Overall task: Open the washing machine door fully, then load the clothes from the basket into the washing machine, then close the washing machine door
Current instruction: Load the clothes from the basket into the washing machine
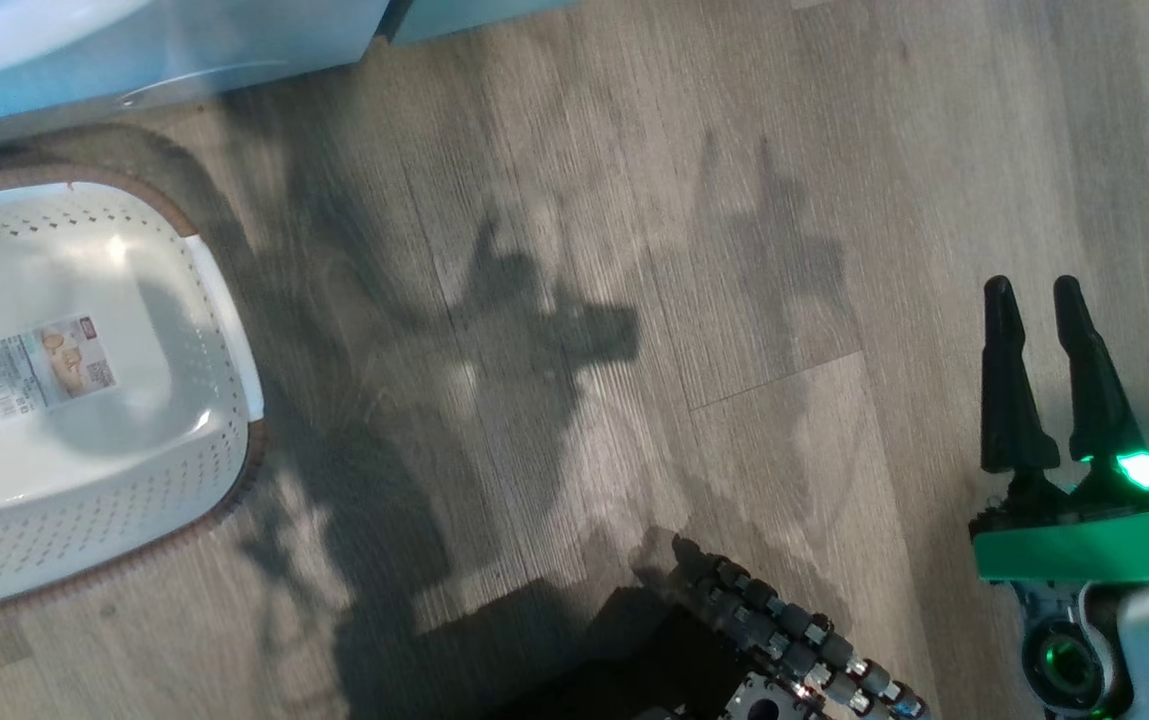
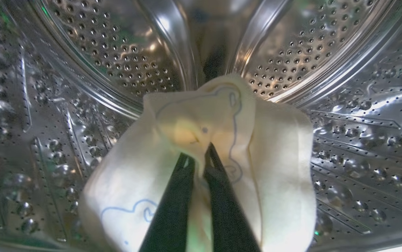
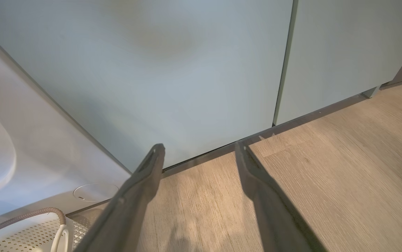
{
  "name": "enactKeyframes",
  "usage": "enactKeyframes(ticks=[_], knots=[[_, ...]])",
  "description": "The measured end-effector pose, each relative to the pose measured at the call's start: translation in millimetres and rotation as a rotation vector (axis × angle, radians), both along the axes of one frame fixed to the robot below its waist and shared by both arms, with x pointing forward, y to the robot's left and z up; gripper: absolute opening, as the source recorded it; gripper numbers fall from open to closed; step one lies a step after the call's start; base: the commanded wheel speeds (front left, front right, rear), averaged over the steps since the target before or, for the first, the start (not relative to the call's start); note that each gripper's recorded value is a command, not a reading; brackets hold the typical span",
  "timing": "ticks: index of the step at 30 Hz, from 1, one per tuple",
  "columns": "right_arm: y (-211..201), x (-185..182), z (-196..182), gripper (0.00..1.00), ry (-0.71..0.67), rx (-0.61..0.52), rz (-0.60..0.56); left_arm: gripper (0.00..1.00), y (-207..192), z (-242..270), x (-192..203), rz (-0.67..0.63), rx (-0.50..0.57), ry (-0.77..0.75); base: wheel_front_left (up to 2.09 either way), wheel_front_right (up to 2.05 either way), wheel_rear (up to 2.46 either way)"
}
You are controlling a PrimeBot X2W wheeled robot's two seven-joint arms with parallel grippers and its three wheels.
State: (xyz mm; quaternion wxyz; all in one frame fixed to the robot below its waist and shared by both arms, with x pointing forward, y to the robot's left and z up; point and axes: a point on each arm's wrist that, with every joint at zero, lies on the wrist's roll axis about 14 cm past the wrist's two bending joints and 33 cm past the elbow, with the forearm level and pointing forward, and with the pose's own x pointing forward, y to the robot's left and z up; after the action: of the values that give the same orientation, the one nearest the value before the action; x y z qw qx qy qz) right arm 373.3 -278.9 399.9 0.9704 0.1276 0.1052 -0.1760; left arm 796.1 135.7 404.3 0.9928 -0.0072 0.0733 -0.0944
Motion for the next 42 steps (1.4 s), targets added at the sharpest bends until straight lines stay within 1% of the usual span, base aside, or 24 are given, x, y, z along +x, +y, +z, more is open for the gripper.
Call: enactKeyframes(ticks=[1,2,3,4,5,7,11,15,19,22,27,33,42], knots=[[0,1,0,1.00,0.000,0.001,0.001,0.34,-1,-2,0,-0.002,-0.005,0.011,0.00,0.00,0.00],[1,1,-1,1.00,-0.001,0.001,0.003,0.43,-2,-3,-1,-0.005,-0.006,0.016,0.00,0.00,0.00],[1,2,-1,1.00,-0.002,0.001,0.005,0.49,-2,-4,-1,-0.006,-0.008,0.022,0.00,0.00,0.00],[1,3,0,1.00,-0.004,0.001,0.006,0.78,-2,-5,-1,-0.004,-0.016,0.029,0.00,0.00,0.00],[1,5,0,1.00,-0.007,0.000,0.008,0.98,-2,-6,-1,-0.003,-0.017,0.038,0.00,0.00,0.00],[1,7,2,1.00,-0.015,-0.002,0.012,1.00,-1,-6,0,0.001,-0.020,0.042,0.00,0.00,0.00],[1,7,2,1.00,-0.015,0.000,0.011,1.00,0,-4,0,0.014,-0.032,0.044,0.00,0.00,0.00],[0,7,4,1.00,-0.023,-0.002,0.012,1.00,-8,-2,-5,-0.006,-0.025,0.041,0.00,0.00,0.00],[-1,10,7,1.00,-0.038,-0.006,0.015,1.00,-16,-6,-19,-0.032,-0.001,0.042,0.00,0.00,0.00],[1,13,11,1.00,-0.050,-0.018,0.028,1.00,-18,-8,-32,-0.029,0.020,0.029,0.00,0.00,0.00],[3,17,16,1.00,-0.070,-0.030,0.046,1.00,-16,-3,-50,-0.015,0.022,-0.007,0.00,0.00,0.00],[11,26,26,1.00,-0.110,-0.048,0.085,1.00,-8,8,-92,0.010,-0.030,-0.065,0.00,0.00,0.00],[32,31,34,1.00,-0.139,-0.061,0.157,1.00,2,38,-184,0.037,-0.060,-0.151,0.00,0.00,0.00]])
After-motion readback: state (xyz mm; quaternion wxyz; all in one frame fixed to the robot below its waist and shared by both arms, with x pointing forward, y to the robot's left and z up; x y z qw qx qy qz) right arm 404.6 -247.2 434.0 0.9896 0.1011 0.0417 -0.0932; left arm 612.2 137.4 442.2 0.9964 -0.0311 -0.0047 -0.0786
